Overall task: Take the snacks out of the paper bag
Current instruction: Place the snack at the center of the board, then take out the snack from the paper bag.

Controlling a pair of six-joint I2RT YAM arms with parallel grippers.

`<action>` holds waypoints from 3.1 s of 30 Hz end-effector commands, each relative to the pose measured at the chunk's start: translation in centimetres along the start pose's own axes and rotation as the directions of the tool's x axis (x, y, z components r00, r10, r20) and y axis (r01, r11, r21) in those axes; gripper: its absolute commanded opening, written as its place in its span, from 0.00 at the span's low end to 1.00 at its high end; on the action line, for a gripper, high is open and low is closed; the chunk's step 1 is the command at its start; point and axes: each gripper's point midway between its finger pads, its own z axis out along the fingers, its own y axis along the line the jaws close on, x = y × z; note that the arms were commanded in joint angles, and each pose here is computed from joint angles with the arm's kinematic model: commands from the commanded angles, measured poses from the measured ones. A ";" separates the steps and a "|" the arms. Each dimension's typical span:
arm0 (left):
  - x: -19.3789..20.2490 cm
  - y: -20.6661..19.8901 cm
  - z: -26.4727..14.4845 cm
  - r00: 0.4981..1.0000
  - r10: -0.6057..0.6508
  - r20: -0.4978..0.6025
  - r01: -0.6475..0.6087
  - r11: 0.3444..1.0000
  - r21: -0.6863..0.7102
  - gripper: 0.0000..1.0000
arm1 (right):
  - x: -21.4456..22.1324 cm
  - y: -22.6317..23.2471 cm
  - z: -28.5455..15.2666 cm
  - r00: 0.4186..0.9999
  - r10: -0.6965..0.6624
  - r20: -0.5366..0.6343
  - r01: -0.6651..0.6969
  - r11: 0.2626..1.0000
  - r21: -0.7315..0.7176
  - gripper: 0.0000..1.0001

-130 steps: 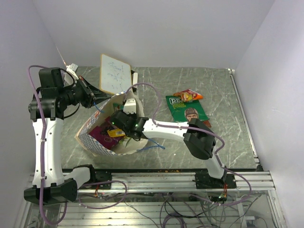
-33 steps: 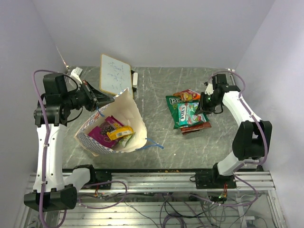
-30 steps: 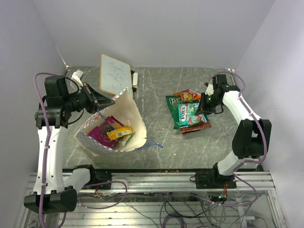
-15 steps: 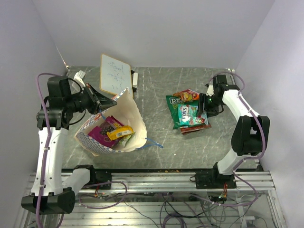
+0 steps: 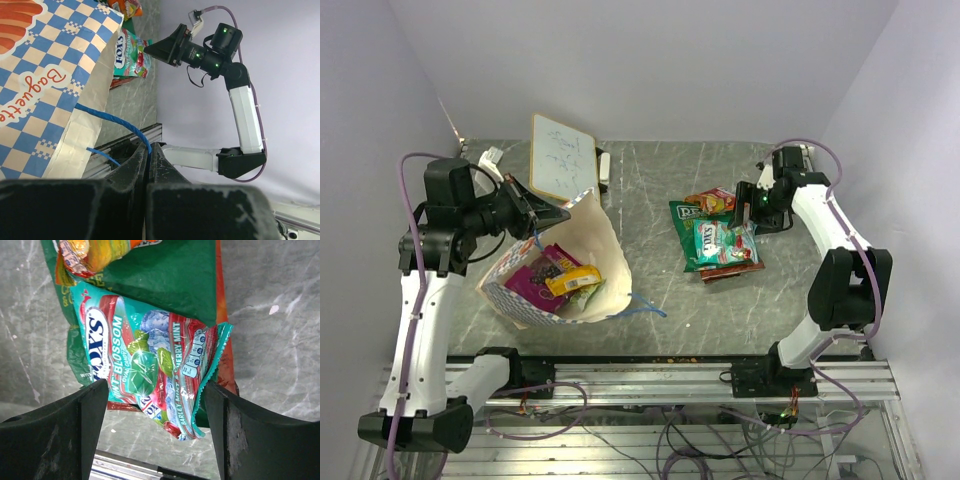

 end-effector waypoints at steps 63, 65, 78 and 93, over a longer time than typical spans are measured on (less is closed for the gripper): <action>4.2 -6.2 -4.0 0.961 0.259 0.100 -0.277 0.917 0.288 0.07 | 24.0 39.1 -4.1 0.051 -0.656 0.753 0.995 0.094 0.014 0.41; 4.0 -6.3 -4.1 0.959 0.261 0.111 -0.282 0.918 0.280 0.07 | 23.8 38.7 -3.9 -0.029 -0.678 0.734 0.997 0.035 0.072 0.42; 3.9 -4.8 -3.3 0.958 0.273 0.087 -0.286 0.932 0.223 0.07 | 25.7 37.6 -0.6 -0.539 -0.619 0.571 0.830 -0.507 0.233 0.49; 4.2 -6.4 -3.5 0.932 0.361 0.044 -0.358 0.890 0.282 0.07 | 26.0 35.2 3.8 -0.562 -0.640 0.524 0.783 -0.615 0.089 0.54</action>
